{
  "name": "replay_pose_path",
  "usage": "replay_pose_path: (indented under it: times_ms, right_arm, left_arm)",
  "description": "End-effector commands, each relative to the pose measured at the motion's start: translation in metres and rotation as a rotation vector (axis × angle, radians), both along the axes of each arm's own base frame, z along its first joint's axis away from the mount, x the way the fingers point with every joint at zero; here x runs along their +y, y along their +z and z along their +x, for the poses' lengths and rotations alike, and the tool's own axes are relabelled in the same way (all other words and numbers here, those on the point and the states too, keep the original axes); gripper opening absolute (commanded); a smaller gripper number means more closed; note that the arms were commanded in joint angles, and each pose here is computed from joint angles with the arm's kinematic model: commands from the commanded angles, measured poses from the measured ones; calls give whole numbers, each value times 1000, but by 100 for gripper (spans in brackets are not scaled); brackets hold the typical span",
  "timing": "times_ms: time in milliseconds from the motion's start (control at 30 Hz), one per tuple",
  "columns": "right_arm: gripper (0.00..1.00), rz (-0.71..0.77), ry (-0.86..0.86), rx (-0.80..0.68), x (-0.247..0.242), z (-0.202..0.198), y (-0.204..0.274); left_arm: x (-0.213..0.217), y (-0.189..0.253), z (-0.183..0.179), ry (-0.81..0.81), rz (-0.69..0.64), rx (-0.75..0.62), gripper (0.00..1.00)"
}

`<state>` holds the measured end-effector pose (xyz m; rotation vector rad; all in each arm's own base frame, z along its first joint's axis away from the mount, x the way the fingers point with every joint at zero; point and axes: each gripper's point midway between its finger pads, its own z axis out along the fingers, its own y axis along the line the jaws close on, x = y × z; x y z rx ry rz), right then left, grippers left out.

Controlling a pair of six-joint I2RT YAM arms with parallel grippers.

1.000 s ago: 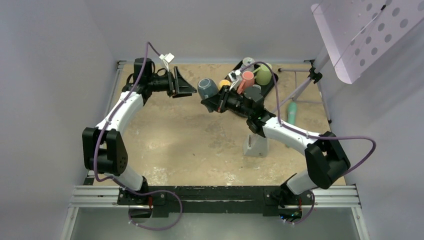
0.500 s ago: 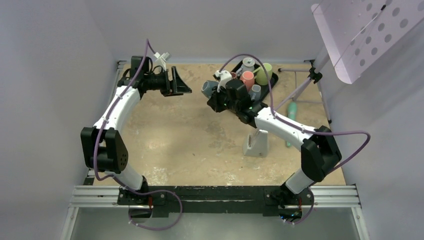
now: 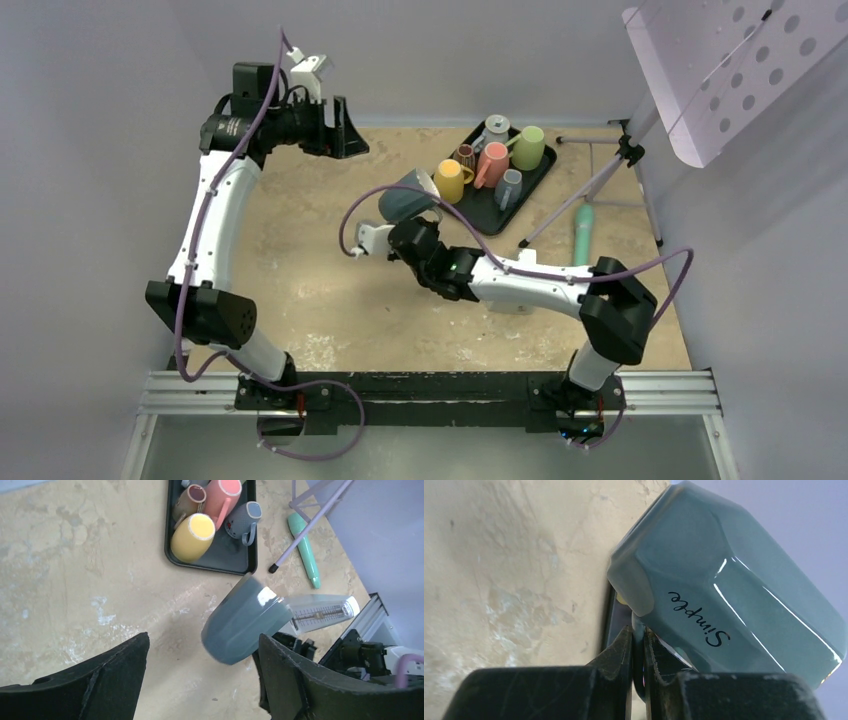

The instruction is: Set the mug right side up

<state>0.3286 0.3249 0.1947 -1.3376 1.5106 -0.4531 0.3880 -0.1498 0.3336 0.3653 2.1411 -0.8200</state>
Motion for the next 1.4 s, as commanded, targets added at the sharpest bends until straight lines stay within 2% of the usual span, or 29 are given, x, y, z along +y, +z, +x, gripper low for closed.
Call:
replay_pose_path:
  times_ms: [0, 233, 367, 467, 667, 800, 933, 1000, 1100, 1133, 1233, 1333, 1367]
  right_arm:
    - [0, -202, -1, -250, -1, 5, 29]
    - [0, -338, 115, -302, 19, -15, -2]
    - [0, -361, 156, -337, 28, -22, -3]
    - [0, -361, 177, -332, 33, -26, -7]
    - [0, -376, 170, -339, 32, -26, -12]
    - [0, -376, 170, -334, 34, -25, -15]
    - [0, -366, 161, -338, 37, -24, -12]
    - [0, -354, 159, -339, 38, -23, -10]
    - [0, -344, 158, -336, 38, -24, -9]
    - [0, -342, 154, -334, 37, -24, -9]
    - [0, -326, 127, -338, 33, -23, -10]
    - [0, -350, 94, -325, 30, -20, -20]
    - [11, -368, 90, -309, 30, -20, -27]
  left_arm:
    - [-14, -9, -15, -66, 157, 22, 84]
    - [-42, -54, -33, -207, 384, 61, 84]
    - [-42, -90, -34, -244, 516, 138, 82]
    - [-49, -103, -35, -282, 566, 168, 82]
    - [-42, -118, -56, -388, 642, 298, 68]
    - [-33, -120, -66, -416, 693, 276, 60]
    - [-31, -134, -80, -483, 736, 292, 55]
    - [-33, -141, -80, -491, 738, 277, 45]
    - [-36, -144, -79, -493, 725, 256, 7]
    - [-37, -143, -80, -500, 716, 255, 0]
    - [-40, -145, -83, -514, 690, 246, 0]
    - [-38, -153, -72, -460, 683, 214, 0]
    - [-36, -157, -66, -433, 687, 204, 0]
